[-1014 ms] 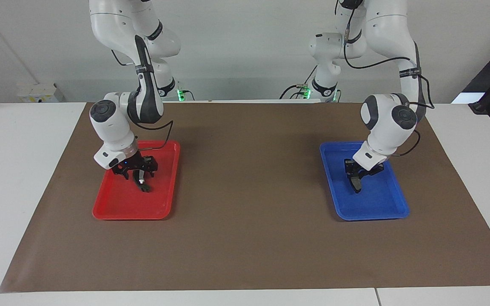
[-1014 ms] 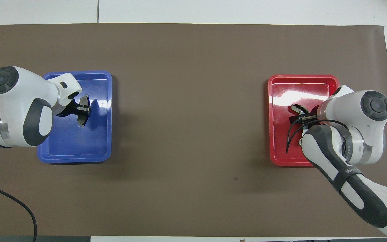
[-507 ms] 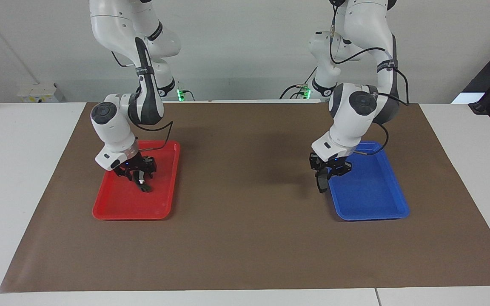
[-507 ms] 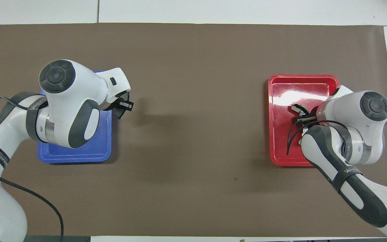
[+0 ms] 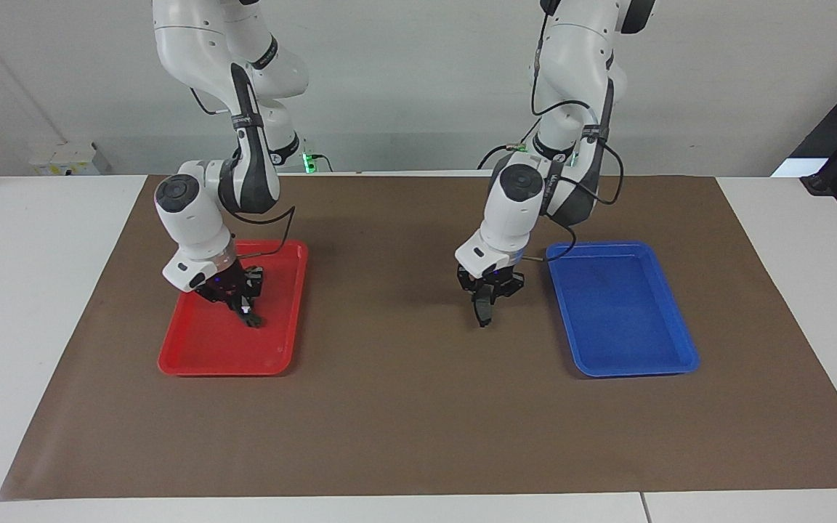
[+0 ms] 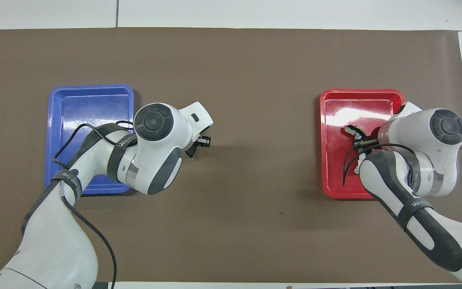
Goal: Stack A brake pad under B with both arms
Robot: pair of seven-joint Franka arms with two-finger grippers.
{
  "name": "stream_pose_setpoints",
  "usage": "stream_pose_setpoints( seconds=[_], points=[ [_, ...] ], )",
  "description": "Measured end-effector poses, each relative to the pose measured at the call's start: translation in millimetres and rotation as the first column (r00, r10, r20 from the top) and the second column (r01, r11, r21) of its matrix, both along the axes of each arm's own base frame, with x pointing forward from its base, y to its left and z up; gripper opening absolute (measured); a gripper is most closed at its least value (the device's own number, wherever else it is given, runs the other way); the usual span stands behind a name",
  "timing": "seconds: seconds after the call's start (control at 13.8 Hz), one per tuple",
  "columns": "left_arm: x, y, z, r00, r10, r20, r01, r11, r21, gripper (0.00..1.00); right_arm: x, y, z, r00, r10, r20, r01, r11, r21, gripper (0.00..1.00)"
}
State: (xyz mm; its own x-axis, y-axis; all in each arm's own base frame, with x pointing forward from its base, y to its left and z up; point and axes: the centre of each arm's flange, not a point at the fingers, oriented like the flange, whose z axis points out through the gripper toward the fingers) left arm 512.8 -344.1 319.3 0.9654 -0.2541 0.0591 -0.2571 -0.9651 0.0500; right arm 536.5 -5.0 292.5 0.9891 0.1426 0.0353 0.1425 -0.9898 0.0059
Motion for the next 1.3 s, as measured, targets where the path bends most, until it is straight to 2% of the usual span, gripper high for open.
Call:
stream_pose_setpoints(
  seconds=[0.29, 0.51, 0.65, 0.8, 0.94, 1.01, 1.09, 1.3],
  points=[
    [-3, -13, -12, 1.0, 0.015, 0.017, -0.015, 1.0, -0.012, 0.39, 8.4, 0, 14, 0.998, 0.062, -0.026, -0.062, 0.998, 0.001, 0.41],
    [-2, -17, -20, 0.999, 0.011, 0.03, -0.011, 1.0, -0.021, 0.39, 23.7, 1, 51, 0.997, 0.064, -0.033, -0.064, 0.998, 0.003, 0.41],
    [-3, -18, -21, 0.999, 0.009, 0.031, -0.009, 1.0, -0.022, 0.39, 25.9, 1, 72, 0.997, 0.065, -0.039, -0.064, 0.998, 0.006, 0.41],
    [-3, -18, -23, 1.0, 0.009, 0.029, -0.009, 1.0, -0.02, 0.56, 28.7, 6, 95, 0.997, 0.05, -0.052, -0.05, 0.999, 0.01, 0.41],
    [0, -16, -21, 0.999, 0.014, 0.034, -0.014, 1.0, -0.022, 0.79, 35.2, 24, 120, 0.998, 0.02, -0.059, -0.02, 1.0, 0.011, 0.41],
    [5, -14, -16, 0.999, 0.022, 0.039, -0.021, 0.999, -0.024, 0.93, 37.8, 38, 129, 0.999, 0.005, -0.052, -0.004, 1.0, 0.011, 0.41],
    [13, -9, -6, 0.999, 0.034, 0.034, -0.034, 0.999, -0.019, 1.0, 38.8, 58, 133, 0.999, -0.016, -0.041, 0.017, 1.0, 0.012, 0.41],
    [39, 23, 48, 0.998, 0.055, -0.008, -0.055, 0.998, 0.011, 1.0, 33.2, 137, 131, 0.995, -0.097, -0.01, 0.097, 0.995, 0.021, 0.41]
  ],
)
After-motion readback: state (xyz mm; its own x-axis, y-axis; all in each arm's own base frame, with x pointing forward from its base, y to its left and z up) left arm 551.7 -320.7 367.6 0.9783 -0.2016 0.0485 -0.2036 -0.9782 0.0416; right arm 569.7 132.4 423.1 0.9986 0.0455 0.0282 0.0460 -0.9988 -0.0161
